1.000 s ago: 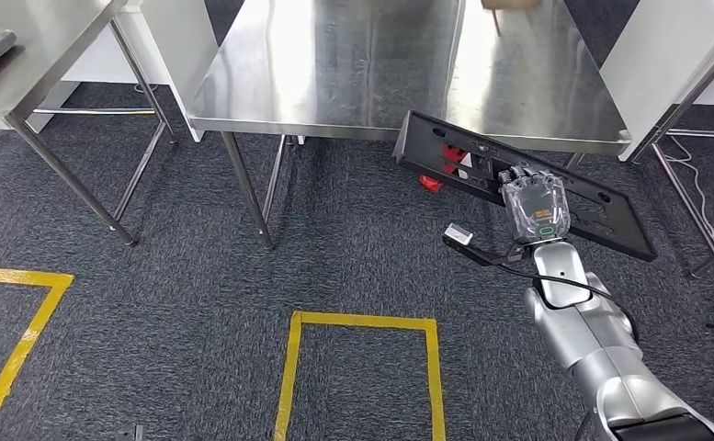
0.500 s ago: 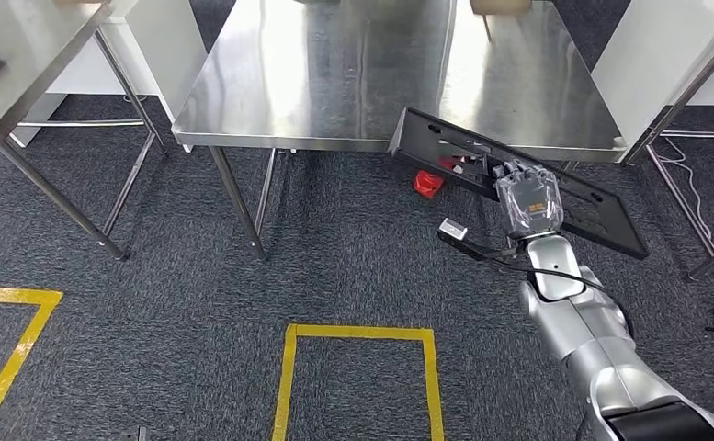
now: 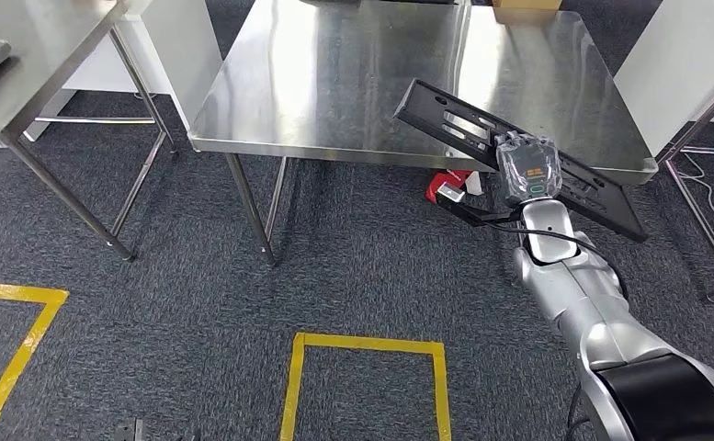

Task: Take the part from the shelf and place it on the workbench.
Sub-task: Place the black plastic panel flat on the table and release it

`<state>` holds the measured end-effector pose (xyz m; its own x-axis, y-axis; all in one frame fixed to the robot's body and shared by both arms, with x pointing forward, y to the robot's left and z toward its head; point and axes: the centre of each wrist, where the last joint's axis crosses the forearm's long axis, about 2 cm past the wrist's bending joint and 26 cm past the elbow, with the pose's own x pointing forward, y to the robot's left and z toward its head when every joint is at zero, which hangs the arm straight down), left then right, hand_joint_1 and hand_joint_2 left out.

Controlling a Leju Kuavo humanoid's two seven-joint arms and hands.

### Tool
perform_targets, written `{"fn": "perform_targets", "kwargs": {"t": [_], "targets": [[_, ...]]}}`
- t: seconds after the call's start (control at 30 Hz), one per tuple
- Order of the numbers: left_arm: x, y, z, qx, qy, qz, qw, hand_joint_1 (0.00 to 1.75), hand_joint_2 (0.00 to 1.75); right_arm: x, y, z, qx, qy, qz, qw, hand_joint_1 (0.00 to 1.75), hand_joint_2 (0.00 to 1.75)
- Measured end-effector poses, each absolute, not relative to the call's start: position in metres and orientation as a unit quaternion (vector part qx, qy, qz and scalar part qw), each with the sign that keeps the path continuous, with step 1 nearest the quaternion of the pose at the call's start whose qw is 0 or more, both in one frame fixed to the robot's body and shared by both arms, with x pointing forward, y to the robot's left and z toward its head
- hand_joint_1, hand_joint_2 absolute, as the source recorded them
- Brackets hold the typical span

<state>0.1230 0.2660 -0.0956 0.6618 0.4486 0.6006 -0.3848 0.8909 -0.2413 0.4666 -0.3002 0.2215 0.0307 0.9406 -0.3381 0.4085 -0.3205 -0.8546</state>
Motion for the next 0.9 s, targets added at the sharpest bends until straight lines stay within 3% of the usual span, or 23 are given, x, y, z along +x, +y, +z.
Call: {"fn": "perform_targets", "kwargs": {"t": [0.27,0.9], "targets": [[0.121,0.268,-0.096,-0.045,-0.346,0.240,0.906,0.00,1.75,0.481,-0.292,0.246,-0.670,-0.484,0.484,0.288,1.75,1.75],[0.116,0.270,-0.098,-0.043,-0.339,0.245,0.907,0.00,1.75,0.484,-0.301,0.246,-0.680,-0.434,0.510,0.298,1.75,1.75]]}}
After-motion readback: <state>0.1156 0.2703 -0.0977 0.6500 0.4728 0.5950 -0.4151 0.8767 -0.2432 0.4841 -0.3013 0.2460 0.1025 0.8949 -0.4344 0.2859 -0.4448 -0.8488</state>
